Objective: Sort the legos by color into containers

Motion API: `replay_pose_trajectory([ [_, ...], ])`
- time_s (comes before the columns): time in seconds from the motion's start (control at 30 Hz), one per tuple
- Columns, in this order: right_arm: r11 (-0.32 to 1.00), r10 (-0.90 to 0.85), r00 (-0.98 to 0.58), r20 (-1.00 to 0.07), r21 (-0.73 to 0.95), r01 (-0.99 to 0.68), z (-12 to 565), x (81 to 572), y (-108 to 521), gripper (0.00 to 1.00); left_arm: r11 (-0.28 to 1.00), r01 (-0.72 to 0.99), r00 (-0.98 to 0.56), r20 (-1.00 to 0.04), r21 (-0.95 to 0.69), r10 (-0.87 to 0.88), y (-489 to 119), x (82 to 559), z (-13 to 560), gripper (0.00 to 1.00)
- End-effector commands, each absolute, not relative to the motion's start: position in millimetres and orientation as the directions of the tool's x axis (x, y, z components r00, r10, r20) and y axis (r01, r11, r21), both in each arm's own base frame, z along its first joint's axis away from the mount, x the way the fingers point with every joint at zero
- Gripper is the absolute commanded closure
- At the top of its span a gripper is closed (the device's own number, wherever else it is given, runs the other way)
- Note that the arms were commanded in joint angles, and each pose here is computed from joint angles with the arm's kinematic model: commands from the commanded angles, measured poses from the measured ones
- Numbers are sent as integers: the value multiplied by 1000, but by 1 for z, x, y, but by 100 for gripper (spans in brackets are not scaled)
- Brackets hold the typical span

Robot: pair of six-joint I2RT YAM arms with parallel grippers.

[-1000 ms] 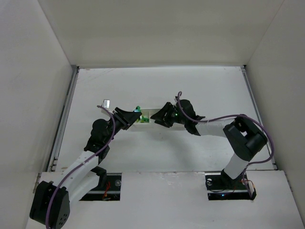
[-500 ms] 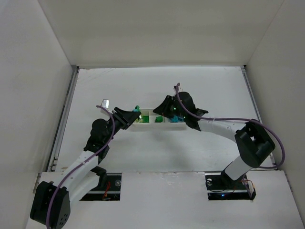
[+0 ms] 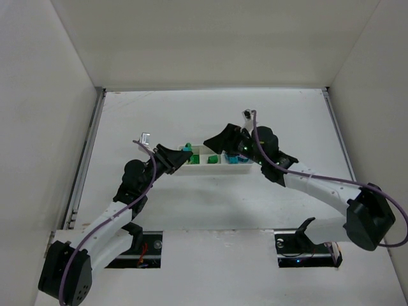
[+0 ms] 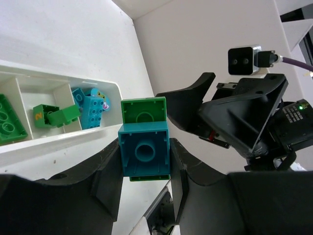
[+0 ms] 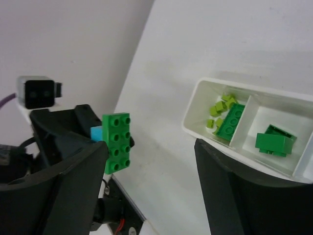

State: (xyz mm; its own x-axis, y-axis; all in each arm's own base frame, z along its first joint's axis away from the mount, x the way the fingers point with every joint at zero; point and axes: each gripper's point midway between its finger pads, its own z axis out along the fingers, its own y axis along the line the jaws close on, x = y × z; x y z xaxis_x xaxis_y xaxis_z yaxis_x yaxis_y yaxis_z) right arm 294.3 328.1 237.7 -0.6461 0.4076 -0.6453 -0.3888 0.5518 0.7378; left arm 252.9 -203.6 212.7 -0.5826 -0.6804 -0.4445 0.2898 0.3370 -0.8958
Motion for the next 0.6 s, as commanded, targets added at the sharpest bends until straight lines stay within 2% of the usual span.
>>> replay_pose_trajectory([
  [0.0, 394, 472, -634, -612, 790, -469, 275, 286, 328, 18, 281, 395, -568, -473, -875, -674, -211, 246, 239, 74],
  [0.1, 258, 429, -702, -569, 821, -509, 284, 269, 342, 12, 236, 443, -594, -480, -865, -646, -226, 236, 249, 74],
  [0.27, 116, 414, -757, -506, 854, -508, 287, 258, 353, 12, 171, 495, -640, -490, -852, -592, -249, 219, 258, 74],
  [0.4, 73, 410, -776, -479, 866, -496, 285, 253, 354, 18, 145, 503, -656, -486, -852, -577, -257, 213, 261, 74],
  [0.57, 79, 416, -777, -473, 869, -488, 282, 250, 349, 35, 140, 501, -654, -479, -854, -586, -256, 214, 264, 74],
])
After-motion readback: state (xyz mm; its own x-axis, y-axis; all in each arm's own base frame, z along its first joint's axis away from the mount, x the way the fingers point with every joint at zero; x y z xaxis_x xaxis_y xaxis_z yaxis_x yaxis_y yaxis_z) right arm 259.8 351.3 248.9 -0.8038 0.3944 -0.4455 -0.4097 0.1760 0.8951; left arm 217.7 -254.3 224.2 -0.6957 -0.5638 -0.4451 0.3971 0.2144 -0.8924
